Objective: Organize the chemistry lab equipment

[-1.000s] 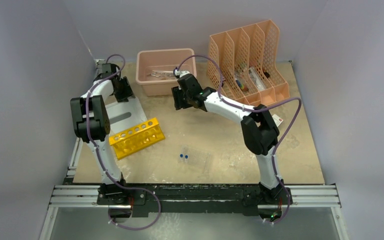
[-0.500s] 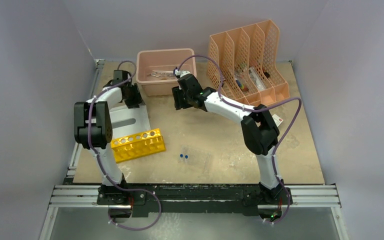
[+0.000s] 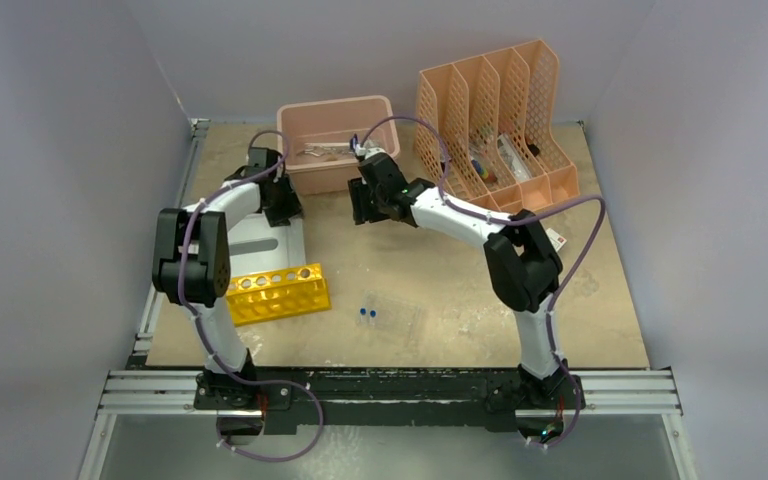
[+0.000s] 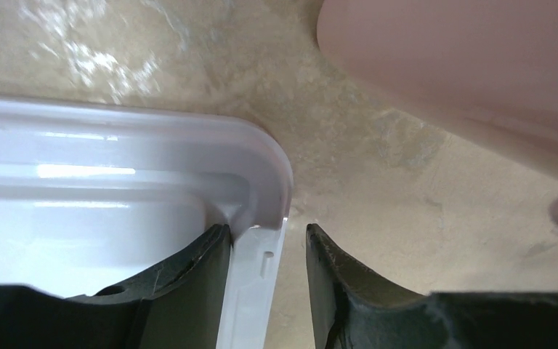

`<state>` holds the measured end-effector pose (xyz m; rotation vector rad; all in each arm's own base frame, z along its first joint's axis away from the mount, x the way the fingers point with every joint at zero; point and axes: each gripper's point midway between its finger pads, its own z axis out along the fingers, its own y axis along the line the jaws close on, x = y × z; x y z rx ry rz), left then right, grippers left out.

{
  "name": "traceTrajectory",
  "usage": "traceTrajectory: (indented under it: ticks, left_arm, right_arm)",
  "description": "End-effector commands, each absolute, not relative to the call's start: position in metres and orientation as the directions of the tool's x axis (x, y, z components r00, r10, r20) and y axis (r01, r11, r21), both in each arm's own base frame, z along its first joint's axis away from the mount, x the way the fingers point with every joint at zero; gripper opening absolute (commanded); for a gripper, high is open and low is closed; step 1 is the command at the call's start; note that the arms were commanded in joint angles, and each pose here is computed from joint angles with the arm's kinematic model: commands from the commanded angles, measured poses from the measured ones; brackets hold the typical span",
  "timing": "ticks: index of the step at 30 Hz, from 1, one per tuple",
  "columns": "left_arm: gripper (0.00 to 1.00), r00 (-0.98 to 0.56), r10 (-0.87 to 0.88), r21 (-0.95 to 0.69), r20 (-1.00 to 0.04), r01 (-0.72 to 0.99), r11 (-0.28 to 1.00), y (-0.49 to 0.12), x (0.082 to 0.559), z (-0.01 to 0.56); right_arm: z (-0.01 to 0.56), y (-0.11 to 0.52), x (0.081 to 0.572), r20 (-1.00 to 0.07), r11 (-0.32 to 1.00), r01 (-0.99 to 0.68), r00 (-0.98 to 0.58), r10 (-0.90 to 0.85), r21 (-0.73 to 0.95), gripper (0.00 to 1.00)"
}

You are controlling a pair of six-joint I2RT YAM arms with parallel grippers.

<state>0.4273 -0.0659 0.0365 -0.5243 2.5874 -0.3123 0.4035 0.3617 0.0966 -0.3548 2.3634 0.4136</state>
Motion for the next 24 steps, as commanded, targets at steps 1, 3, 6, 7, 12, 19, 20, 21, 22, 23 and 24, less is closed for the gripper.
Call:
traceTrajectory:
  ticks: [1,3,6,7,12,19,20,21,22,23,24]
  left_arm:
    - [0.42,-0.782,-0.467,-0.363,-0.413,-0.329,0.872,-0.092,0.420,0.052]
    - [0.42,-0.760,-0.499,-0.394,-0.416,-0.344,0.852,-0.102,0.422,0.059]
    - [0.42,-0.725,-0.530,-0.404,-0.441,-0.367,0.838,-0.111,0.425,0.068]
    - [0.42,-0.715,-0.537,-0.404,-0.447,-0.374,0.835,-0.113,0.425,0.069]
    - [0.44,-0.657,-0.576,-0.441,-0.486,-0.384,0.811,-0.115,0.430,0.076]
    - [0.52,-0.553,-0.575,-0.384,-0.603,-0.431,0.817,-0.084,0.425,0.098]
    - [0.53,-0.540,-0.577,-0.384,-0.613,-0.434,0.815,-0.082,0.422,0.100]
    - [0.54,-0.533,-0.577,-0.390,-0.619,-0.429,0.815,-0.081,0.420,0.101]
    - [0.54,-0.528,-0.578,-0.396,-0.622,-0.425,0.814,-0.080,0.417,0.102]
    - [0.54,-0.528,-0.578,-0.403,-0.622,-0.417,0.815,-0.081,0.415,0.102]
    - [0.54,-0.533,-0.575,-0.413,-0.621,-0.401,0.818,-0.084,0.412,0.103]
  right_arm:
    - [0.140,0.351,0.407,-0.747,0.922,-0.319,-0.662,-0.052,0.219,0.56]
    - [0.139,0.344,0.407,-0.749,0.928,-0.297,-0.662,-0.033,0.222,0.56]
    - [0.140,0.331,0.406,-0.750,0.935,-0.265,-0.661,0.002,0.236,0.56]
    - [0.141,0.329,0.406,-0.753,0.935,-0.262,-0.658,0.008,0.239,0.56]
    - [0.139,0.324,0.403,-0.752,0.934,-0.268,-0.659,-0.001,0.234,0.56]
    - [0.143,0.325,0.400,-0.755,0.925,-0.302,-0.655,-0.025,0.231,0.56]
    - [0.143,0.326,0.400,-0.757,0.923,-0.308,-0.653,-0.028,0.231,0.57]
    - [0.144,0.327,0.400,-0.757,0.920,-0.317,-0.652,-0.035,0.230,0.57]
    - [0.145,0.329,0.400,-0.760,0.917,-0.324,-0.649,-0.038,0.231,0.57]
    - [0.147,0.331,0.401,-0.763,0.914,-0.333,-0.646,-0.043,0.231,0.57]
    - [0.148,0.332,0.404,-0.765,0.912,-0.341,-0.642,-0.047,0.229,0.57]
